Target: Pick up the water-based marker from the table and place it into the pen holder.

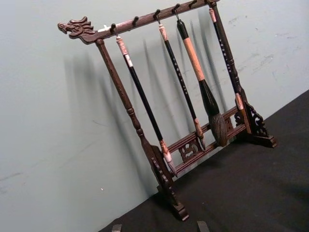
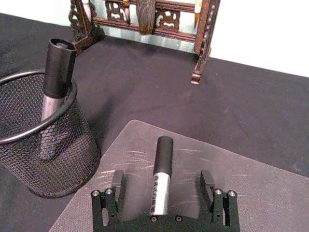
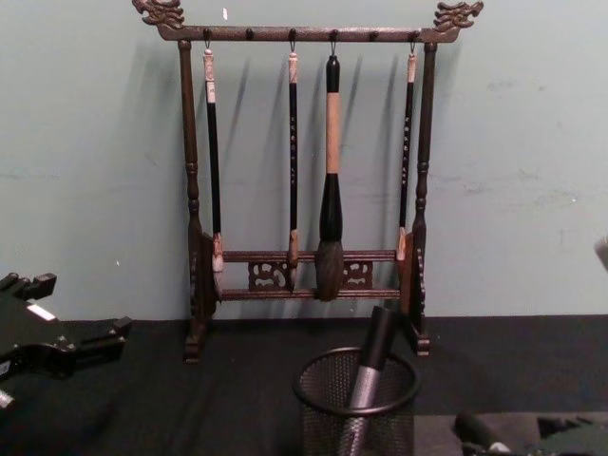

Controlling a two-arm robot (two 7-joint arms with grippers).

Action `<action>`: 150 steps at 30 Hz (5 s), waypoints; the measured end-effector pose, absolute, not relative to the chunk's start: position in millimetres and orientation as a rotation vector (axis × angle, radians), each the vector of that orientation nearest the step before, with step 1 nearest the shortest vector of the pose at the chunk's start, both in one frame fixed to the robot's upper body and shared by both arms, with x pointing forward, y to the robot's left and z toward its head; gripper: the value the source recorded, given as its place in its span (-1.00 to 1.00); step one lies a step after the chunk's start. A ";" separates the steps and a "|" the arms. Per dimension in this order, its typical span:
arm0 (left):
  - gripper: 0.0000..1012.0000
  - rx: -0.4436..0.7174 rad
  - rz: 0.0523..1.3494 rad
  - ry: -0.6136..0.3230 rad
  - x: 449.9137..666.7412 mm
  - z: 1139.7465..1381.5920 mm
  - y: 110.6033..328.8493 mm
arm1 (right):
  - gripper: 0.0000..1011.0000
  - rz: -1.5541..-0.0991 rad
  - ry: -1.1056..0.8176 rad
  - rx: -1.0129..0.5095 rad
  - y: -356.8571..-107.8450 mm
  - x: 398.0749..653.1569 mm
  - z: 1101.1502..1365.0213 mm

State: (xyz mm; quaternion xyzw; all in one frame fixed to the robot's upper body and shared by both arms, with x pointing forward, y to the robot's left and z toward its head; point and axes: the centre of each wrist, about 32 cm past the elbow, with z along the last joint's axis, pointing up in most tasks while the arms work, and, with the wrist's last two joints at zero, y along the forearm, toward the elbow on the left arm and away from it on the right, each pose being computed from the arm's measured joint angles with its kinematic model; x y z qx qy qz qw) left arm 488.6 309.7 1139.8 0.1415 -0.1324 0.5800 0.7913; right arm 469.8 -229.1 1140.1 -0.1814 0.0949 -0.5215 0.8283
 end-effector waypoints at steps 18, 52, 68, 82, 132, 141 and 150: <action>0.99 0.305 1.248 -0.285 488.6 1139.8 309.7 | 0.98 -1.103 0.221 -0.395 -228.7 470.8 1132.0; 0.99 0.304 1.248 -0.285 488.6 1139.8 309.7 | 0.81 -1.100 0.226 -0.406 -228.8 471.5 1130.7; 0.99 0.304 1.248 -0.285 488.6 1139.8 309.7 | -0.12 -1.100 0.225 -0.406 -228.7 471.4 1130.9; 0.99 0.305 1.248 -0.285 488.6 1139.7 309.7 | -0.62 -1.100 0.225 -0.406 -228.7 471.4 1130.9; 0.99 0.304 1.248 -0.285 488.6 1139.8 309.7 | -0.62 -1.003 0.109 -0.021 -238.7 468.5 1142.1; 0.99 0.304 1.248 -0.285 488.6 1139.8 309.7 | -0.62 -0.978 0.051 0.060 -231.5 474.2 1149.6; 0.99 0.304 1.248 -0.285 488.6 1139.8 309.7 | -0.62 -0.944 0.006 0.100 -222.6 481.2 1153.4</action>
